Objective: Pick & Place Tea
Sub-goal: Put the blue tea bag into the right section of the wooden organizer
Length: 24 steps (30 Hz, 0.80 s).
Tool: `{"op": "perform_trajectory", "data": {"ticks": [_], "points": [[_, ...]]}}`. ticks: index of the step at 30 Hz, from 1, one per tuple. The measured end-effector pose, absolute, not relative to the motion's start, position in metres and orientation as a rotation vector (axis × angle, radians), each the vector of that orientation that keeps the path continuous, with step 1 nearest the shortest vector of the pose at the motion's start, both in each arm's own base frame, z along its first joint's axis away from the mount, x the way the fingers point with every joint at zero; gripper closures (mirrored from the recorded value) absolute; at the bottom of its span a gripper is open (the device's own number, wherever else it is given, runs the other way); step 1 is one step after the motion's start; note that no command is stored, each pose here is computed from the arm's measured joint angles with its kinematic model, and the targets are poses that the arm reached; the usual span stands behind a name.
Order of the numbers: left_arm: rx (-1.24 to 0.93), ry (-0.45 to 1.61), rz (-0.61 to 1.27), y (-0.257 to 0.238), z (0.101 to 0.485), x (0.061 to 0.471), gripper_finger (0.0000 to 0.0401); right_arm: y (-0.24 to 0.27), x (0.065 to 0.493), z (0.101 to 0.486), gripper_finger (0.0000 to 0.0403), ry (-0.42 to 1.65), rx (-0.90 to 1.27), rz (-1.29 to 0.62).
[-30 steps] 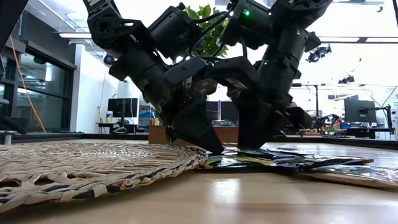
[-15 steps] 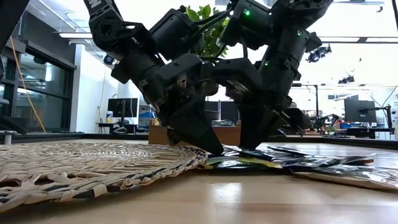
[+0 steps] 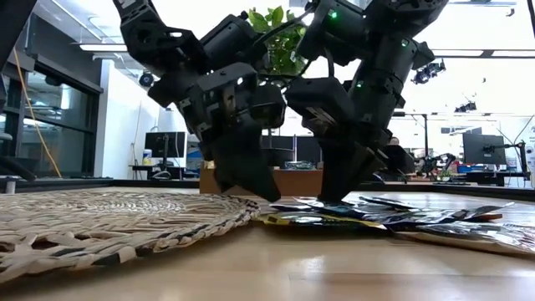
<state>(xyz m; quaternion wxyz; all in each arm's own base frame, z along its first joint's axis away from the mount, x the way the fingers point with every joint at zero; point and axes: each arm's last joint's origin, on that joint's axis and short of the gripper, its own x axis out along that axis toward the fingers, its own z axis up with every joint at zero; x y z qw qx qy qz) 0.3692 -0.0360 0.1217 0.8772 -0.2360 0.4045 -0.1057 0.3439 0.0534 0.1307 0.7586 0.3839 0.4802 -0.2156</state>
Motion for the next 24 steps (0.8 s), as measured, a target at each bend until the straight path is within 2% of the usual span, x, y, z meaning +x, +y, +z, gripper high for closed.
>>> {"op": "perform_trajectory", "data": {"ticks": [10, 17, 24], "points": [[-0.529, 0.773, -0.333, -0.011, 0.151, 0.366, 0.0400, 0.053, 0.341, 0.137, 0.0403, 1.043, 0.794, -0.470], [-0.488, 0.706, -0.361, -0.001, 0.172, 0.354, 0.0400, 0.046, 0.323, 0.177, 0.0403, 0.989, 0.729, -0.503], [-0.498, 0.579, -0.299, 0.017, 0.179, 0.327, 0.0400, 0.033, 0.292, 0.222, 0.0403, 0.939, 0.611, -0.549]]}}
